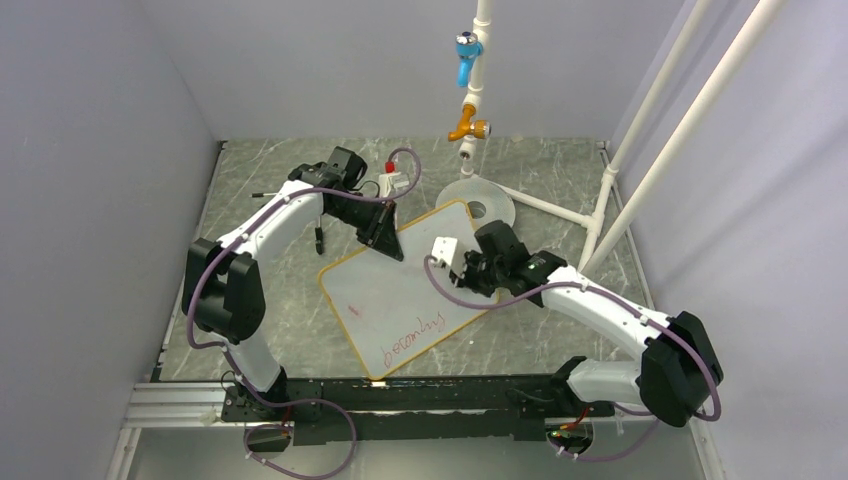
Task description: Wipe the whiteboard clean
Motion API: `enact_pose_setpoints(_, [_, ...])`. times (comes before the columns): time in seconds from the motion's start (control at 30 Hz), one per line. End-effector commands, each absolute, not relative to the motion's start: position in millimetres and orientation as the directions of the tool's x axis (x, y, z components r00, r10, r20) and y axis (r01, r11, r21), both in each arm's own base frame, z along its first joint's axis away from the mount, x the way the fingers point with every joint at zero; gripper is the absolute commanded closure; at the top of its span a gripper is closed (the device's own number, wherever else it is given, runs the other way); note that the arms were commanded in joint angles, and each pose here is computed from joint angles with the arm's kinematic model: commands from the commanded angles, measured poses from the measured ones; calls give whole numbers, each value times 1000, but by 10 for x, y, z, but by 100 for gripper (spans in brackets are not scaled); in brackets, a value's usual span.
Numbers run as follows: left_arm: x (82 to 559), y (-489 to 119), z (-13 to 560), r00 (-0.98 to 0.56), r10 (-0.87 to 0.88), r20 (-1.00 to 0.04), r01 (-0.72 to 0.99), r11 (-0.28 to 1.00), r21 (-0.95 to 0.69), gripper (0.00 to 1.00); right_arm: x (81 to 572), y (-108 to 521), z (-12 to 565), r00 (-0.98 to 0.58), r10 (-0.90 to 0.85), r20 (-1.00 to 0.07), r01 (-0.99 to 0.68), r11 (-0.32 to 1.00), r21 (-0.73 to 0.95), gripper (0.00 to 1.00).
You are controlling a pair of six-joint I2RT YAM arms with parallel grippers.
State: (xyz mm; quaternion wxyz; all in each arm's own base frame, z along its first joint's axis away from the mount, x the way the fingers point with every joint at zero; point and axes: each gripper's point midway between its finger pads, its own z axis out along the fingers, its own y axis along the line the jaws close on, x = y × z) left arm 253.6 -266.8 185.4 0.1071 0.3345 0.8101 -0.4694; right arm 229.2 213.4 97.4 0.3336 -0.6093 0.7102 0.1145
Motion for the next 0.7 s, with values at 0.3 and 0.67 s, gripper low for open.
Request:
enact_pose_setpoints(0.3, [2302,-2783,2355,-696,411,-589,688,146,-711,100,2522,1981,1075,-20,-789,-613,-928,243,-283,100])
enact_pose_setpoints(0.67, [2289,-2793,2391,-693,406,-596,689,129,-714,100,2788,1990,1277,-89,-747,-658,-868,382,-317,100])
